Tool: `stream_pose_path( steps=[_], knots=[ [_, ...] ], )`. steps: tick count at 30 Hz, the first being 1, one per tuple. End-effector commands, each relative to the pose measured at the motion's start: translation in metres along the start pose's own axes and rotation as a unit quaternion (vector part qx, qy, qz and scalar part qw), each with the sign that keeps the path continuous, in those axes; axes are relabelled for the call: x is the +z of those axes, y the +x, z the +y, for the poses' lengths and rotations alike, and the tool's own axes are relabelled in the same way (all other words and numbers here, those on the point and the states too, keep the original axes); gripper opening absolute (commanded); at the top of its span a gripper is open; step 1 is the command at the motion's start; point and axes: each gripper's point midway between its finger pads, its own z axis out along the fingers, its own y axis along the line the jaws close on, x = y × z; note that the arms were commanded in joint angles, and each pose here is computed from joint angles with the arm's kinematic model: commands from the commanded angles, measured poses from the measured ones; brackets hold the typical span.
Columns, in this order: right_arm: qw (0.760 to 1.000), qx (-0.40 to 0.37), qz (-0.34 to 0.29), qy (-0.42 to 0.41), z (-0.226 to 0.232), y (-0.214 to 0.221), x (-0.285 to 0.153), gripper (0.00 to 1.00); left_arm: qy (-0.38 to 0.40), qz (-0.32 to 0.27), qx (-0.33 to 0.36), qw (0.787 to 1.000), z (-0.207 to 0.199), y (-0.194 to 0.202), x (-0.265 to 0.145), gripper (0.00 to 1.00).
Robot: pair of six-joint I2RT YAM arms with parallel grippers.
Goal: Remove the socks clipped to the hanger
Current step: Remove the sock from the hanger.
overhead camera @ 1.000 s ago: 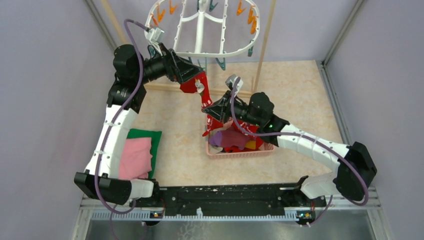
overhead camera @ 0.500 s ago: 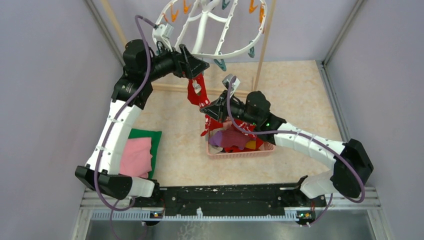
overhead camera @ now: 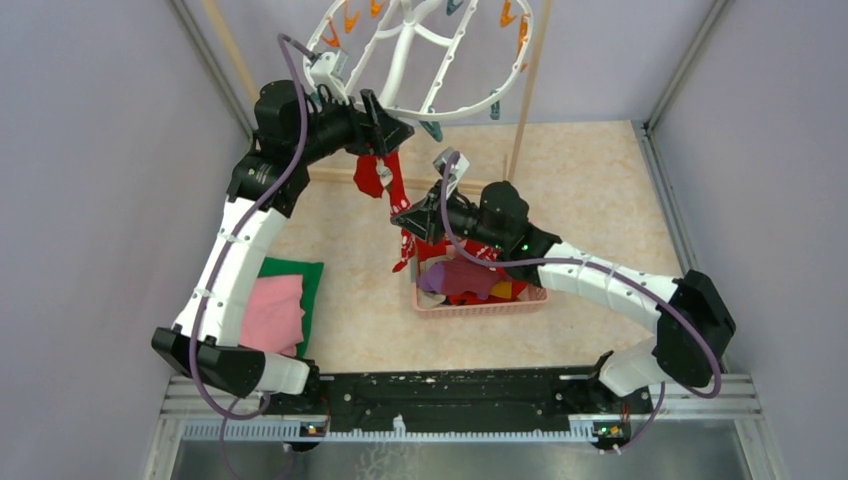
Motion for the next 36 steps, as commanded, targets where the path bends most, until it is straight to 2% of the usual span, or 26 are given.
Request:
stream_pose_path(
  steps=[1,5,8,9,15,22,27,29,31,32,33,36],
  knots=[
    [0.999,-0.017,-0.024,-0.018,0.015,-0.019,0.012,0.0,-0.013,-0.019,0.019,1.0,-0.002,-0.013,-0.006,0.81],
    [0.999,-0.015,-0.031,-0.017,0.015,-0.022,0.013,0.0,-0.015,-0.01,0.024,1.0,0.0,-0.003,-0.01,0.84],
    [0.999,-0.018,-0.042,-0.021,0.018,-0.028,0.009,0.0,0.013,0.02,0.021,1.0,-0.004,0.018,-0.013,0.98],
    [0.998,-0.02,-0.047,-0.022,0.019,-0.029,0.006,0.0,0.024,0.031,0.024,0.999,-0.007,0.025,-0.015,0.99],
    [0.997,-0.036,-0.063,0.0,0.015,-0.033,-0.011,0.0,0.071,0.038,0.04,0.996,-0.018,0.03,-0.036,0.99],
    [0.997,-0.04,-0.07,-0.005,0.017,-0.035,-0.012,0.0,0.133,0.075,-0.019,0.988,-0.027,0.08,-0.046,0.97],
    [0.997,-0.039,-0.069,-0.02,0.022,-0.035,-0.012,0.03,0.165,0.077,-0.045,0.982,-0.033,0.085,-0.042,0.86],
    [0.997,-0.039,-0.068,-0.023,0.024,-0.034,-0.013,0.05,0.175,0.067,-0.044,0.981,-0.036,0.078,-0.04,0.78],
    [0.996,-0.04,-0.067,-0.03,0.027,-0.034,-0.015,0.09,0.18,0.059,-0.04,0.981,-0.037,0.073,-0.038,0.62],
    [0.997,-0.04,-0.065,-0.031,0.028,-0.033,-0.016,0.11,0.179,0.057,-0.038,0.981,-0.036,0.071,-0.037,0.45],
    [0.997,-0.039,-0.062,-0.03,0.028,-0.032,-0.017,0.12,0.178,0.055,-0.035,0.982,-0.036,0.071,-0.036,0.35],
    [0.998,-0.04,-0.051,-0.028,0.027,-0.027,-0.021,0.22,0.175,0.052,-0.03,0.983,-0.033,0.07,-0.034,0.12]
  ],
)
